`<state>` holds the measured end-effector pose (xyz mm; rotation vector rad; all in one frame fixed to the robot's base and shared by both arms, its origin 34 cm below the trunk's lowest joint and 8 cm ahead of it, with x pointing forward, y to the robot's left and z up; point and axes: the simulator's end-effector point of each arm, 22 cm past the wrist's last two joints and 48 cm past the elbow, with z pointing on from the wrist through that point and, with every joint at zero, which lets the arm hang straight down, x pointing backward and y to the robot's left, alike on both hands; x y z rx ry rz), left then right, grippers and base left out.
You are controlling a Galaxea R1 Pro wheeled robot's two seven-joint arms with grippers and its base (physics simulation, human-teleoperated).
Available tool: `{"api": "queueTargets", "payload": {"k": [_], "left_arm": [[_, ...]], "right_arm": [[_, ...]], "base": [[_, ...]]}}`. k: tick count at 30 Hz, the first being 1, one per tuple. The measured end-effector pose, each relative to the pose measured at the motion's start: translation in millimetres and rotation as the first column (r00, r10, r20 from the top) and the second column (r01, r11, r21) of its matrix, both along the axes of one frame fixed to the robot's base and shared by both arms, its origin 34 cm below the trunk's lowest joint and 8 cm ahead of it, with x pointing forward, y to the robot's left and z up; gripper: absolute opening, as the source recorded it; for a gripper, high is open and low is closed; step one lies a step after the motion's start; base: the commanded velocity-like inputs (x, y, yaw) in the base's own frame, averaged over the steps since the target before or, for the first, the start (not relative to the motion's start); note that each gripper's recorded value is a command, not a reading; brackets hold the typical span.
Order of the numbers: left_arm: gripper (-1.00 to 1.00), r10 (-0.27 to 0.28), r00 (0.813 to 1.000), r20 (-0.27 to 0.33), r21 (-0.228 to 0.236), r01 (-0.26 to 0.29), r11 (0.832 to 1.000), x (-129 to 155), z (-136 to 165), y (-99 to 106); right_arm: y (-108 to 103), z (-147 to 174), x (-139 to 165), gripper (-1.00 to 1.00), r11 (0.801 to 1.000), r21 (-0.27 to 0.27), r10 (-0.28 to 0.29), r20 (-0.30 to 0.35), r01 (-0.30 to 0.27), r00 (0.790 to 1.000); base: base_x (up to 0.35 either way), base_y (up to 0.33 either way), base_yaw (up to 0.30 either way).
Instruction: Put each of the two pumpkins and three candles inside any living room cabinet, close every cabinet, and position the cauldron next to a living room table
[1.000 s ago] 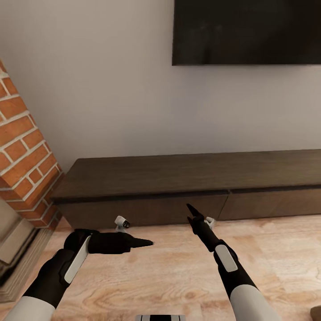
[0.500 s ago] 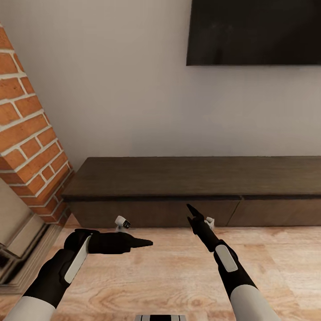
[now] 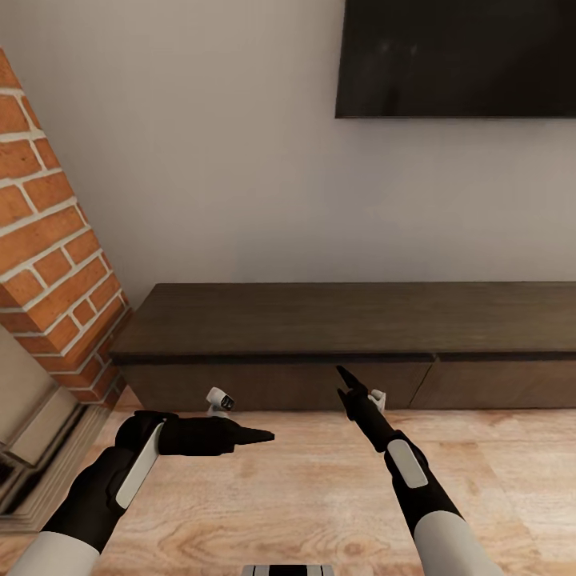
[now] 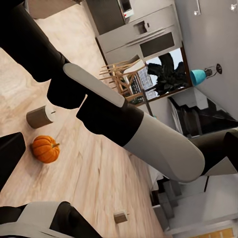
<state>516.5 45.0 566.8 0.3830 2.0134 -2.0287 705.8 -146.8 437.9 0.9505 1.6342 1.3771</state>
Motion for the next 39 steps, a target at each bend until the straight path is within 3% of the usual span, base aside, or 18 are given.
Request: {"api": "queueTargets", "payload": {"k": [39], "left_arm": [[1.00,0.000,1.000,0.000,0.003,0.000,1.000,0.0,-0.4,-0.1]], "right_arm": [[-1.6,-1.1,-0.2,1.00,1.000,0.000,-0.002,-0.003,0.002,1.000]], "base": [[0.076,-0.024,0.000]]}}
